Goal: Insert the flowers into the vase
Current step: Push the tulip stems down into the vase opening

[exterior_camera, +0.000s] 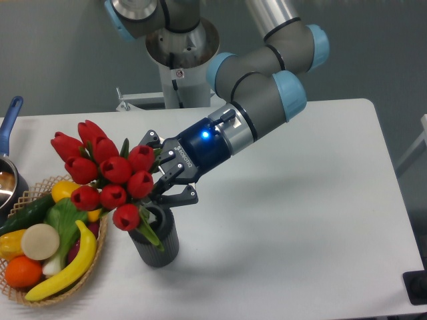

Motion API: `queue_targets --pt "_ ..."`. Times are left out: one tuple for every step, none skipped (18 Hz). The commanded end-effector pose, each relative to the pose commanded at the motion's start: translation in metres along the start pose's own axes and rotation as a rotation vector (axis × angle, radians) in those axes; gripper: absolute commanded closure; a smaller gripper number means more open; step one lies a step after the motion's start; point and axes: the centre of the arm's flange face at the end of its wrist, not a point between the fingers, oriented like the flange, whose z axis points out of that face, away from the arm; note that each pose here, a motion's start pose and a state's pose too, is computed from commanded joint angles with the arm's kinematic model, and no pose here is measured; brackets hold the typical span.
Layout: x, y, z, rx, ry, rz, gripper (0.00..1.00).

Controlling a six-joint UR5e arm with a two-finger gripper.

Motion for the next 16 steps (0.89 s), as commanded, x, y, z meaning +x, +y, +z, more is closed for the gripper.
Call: queue_targets --pt "0.001 0.005 0.000 -0.002 0.001 -0.009 0.61" --pt "0.002 0.009 0.001 -0.002 0.002 -0.018 0.61" --pt "0.002 0.012 0.001 -0.003 0.002 -0.024 0.61" --pt "0.002 0.013 0.002 -0.003 0.004 -0.026 0.61" --pt "0.002 0.015 0.003 -0.003 0.006 -0.032 0.61" --pt "0.003 0.020 0.006 -0.004 0.010 -0.042 0.60" --pt "0.004 0.024 0.006 -0.005 0.011 -0.050 0.61" --pt "0.004 0.027 0.006 -0.004 0.012 -0.057 0.61" --pt "0.003 0.032 0.007 -0.004 0.013 -0.066 0.61" --pt "0.003 0.035 0.007 -0.005 0.014 -0.072 0.61" --pt "0.002 0.038 0.008 -0.006 0.014 -0.077 0.61" --pt "0.003 0.042 0.007 -0.007 0.013 -0.085 0.61" --pt "0.002 0.046 0.006 -0.007 0.011 -0.093 0.60" --pt "0.002 0.047 0.005 -0.006 0.010 -0.095 0.60" --pt "0.000 0.049 0.004 -0.006 0.009 -0.099 0.60" --pt "-0.002 0.052 0.004 -0.007 0.008 -0.105 0.60"
